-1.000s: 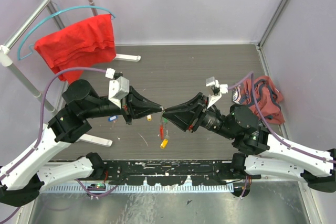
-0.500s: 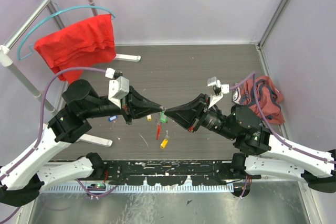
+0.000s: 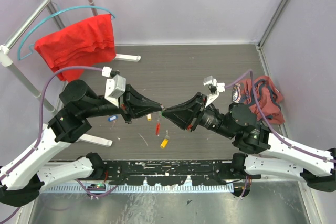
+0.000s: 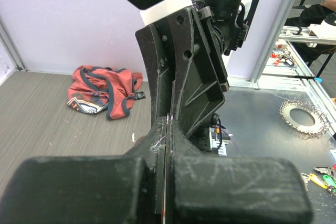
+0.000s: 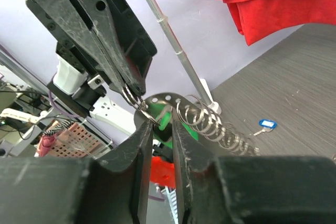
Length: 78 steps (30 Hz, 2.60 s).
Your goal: Put the keys on the keyring
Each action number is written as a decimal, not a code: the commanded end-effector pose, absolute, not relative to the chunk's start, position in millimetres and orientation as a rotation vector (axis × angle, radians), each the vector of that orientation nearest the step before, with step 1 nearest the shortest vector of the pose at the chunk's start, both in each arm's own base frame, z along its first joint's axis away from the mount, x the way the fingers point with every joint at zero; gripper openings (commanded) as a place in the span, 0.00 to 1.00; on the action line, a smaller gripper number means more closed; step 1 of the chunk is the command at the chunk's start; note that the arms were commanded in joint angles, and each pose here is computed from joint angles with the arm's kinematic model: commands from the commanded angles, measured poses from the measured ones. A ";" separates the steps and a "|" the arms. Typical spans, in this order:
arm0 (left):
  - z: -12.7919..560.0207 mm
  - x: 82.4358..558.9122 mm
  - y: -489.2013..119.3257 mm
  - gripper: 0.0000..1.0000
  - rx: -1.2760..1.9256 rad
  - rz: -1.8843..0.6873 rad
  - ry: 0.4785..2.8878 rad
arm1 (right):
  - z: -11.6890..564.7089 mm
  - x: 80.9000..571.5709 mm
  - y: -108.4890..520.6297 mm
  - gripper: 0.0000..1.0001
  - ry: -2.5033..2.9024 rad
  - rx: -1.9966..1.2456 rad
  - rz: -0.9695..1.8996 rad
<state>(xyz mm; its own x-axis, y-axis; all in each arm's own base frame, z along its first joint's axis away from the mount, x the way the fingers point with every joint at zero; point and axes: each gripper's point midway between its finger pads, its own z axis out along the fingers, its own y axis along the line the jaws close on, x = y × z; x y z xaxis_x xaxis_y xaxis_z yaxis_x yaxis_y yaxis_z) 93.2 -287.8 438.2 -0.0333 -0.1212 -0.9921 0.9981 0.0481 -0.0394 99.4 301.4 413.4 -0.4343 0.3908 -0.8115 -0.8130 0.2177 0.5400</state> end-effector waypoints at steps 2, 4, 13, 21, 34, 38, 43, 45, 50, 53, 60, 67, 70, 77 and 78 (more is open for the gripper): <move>458.4 86.9 -284.3 0.00 1.051 -1.273 1.080 | 438.4 98.4 287.0 0.32 1.373 -0.435 1.414; 457.6 87.0 -284.3 0.00 1.049 -1.273 1.083 | 444.9 97.9 279.1 0.35 1.341 -0.446 1.388; 458.7 90.9 -289.2 0.00 0.993 -1.320 1.092 | 468.9 87.1 267.5 0.39 1.136 -0.665 1.232; 460.0 85.0 -291.2 0.00 0.996 -1.373 1.081 | 483.5 76.1 269.2 0.36 1.029 -0.834 1.149; 464.8 80.5 -293.8 0.00 0.998 -1.420 1.056 | 473.4 76.5 279.5 0.34 1.059 -0.898 1.131; 463.6 80.3 -294.6 0.00 1.000 -1.426 1.059 | 474.1 75.5 282.6 0.33 1.053 -0.904 1.140; 462.9 79.5 -294.9 0.00 1.004 -1.432 1.061 | 477.0 74.8 283.0 0.32 1.039 -0.900 1.147; 461.4 79.5 -295.5 0.00 1.005 -1.435 1.065 | 477.6 74.8 283.1 0.30 1.038 -0.898 1.148; 461.3 79.4 -295.9 0.00 1.008 -1.436 1.063 | 476.1 75.4 284.2 0.26 1.043 -0.897 1.149; 461.4 79.0 -296.1 0.00 1.010 -1.437 1.062 | 474.9 76.7 284.9 0.25 1.049 -0.895 1.144; 459.7 78.9 -297.7 0.00 1.018 -1.445 1.066 | 475.4 78.6 286.0 0.23 1.049 -0.887 1.140; 458.3 78.8 -298.3 0.00 1.022 -1.447 1.067 | 474.2 80.7 286.1 0.10 1.059 -0.881 1.132; 458.7 78.6 -298.4 0.00 1.023 -1.448 1.066 | 473.2 81.4 285.7 0.03 1.063 -0.883 1.126; 455.6 76.4 -298.6 0.09 1.039 -1.458 1.081 | 473.6 82.1 283.2 0.01 1.092 -0.914 1.097; 456.2 75.3 -297.4 0.11 1.042 -1.456 1.082 | 471.4 82.2 283.1 0.01 1.106 -0.927 1.088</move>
